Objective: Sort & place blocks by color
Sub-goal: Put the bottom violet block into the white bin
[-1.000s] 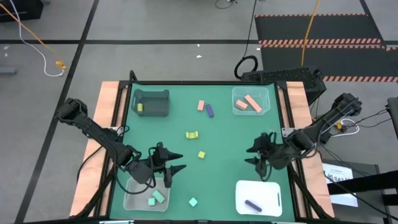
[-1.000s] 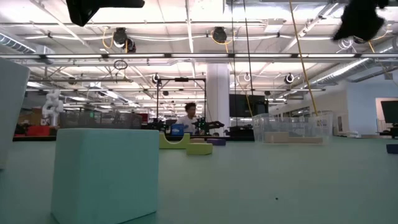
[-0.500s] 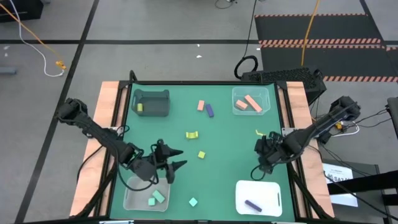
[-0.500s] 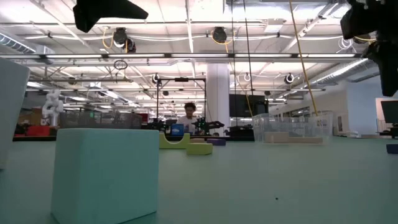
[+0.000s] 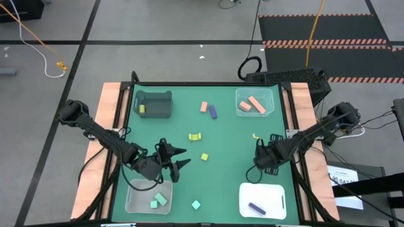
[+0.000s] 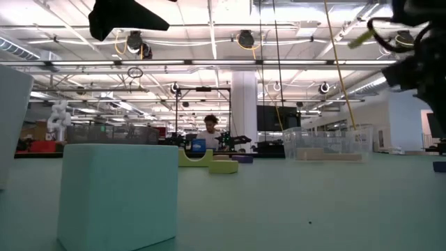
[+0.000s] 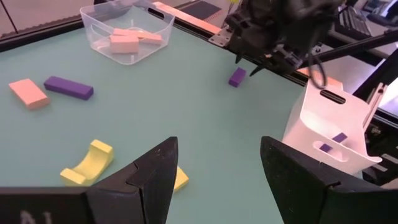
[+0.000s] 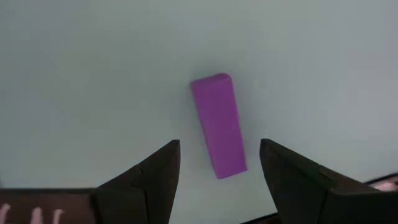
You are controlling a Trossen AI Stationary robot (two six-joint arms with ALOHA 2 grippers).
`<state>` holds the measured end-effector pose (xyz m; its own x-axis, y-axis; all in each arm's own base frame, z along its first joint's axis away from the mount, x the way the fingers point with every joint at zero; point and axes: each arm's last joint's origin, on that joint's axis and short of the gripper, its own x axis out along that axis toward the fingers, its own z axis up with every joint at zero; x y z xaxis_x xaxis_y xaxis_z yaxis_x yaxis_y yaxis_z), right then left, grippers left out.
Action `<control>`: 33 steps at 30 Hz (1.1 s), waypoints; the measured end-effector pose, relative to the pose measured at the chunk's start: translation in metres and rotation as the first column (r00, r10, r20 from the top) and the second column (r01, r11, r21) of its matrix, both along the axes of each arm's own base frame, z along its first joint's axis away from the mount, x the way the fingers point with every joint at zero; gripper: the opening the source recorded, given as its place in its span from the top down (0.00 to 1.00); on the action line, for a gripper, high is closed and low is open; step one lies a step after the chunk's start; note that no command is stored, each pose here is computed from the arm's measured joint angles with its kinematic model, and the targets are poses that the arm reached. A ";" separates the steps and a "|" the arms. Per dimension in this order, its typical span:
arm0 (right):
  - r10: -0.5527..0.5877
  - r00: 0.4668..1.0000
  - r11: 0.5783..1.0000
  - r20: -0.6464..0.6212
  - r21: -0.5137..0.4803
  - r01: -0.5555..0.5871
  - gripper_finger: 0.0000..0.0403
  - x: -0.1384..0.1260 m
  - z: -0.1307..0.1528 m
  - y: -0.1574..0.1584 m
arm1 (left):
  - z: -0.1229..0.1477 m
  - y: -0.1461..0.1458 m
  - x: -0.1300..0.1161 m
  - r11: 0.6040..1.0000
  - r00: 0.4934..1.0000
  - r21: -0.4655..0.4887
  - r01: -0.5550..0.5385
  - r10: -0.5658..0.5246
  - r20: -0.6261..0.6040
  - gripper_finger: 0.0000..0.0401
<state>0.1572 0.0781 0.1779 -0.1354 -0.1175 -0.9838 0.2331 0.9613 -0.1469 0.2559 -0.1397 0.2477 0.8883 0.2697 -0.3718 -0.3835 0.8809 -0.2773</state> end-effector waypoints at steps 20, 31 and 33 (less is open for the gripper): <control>-0.084 0.996 0.985 -0.014 0.151 0.085 0.60 -0.006 -0.048 -0.041 | 0.000 0.000 0.000 1.000 1.000 0.025 0.011 -0.011 -0.009 0.43; -0.239 0.968 0.963 0.080 0.146 0.226 0.79 -0.002 -0.038 -0.041 | 0.000 0.000 0.000 1.000 1.000 -0.004 -0.001 0.001 0.001 0.43; -0.260 0.940 0.961 0.223 0.153 0.230 0.79 0.009 -0.028 -0.040 | 0.000 0.000 0.000 1.000 1.000 -0.010 -0.004 0.004 0.003 0.43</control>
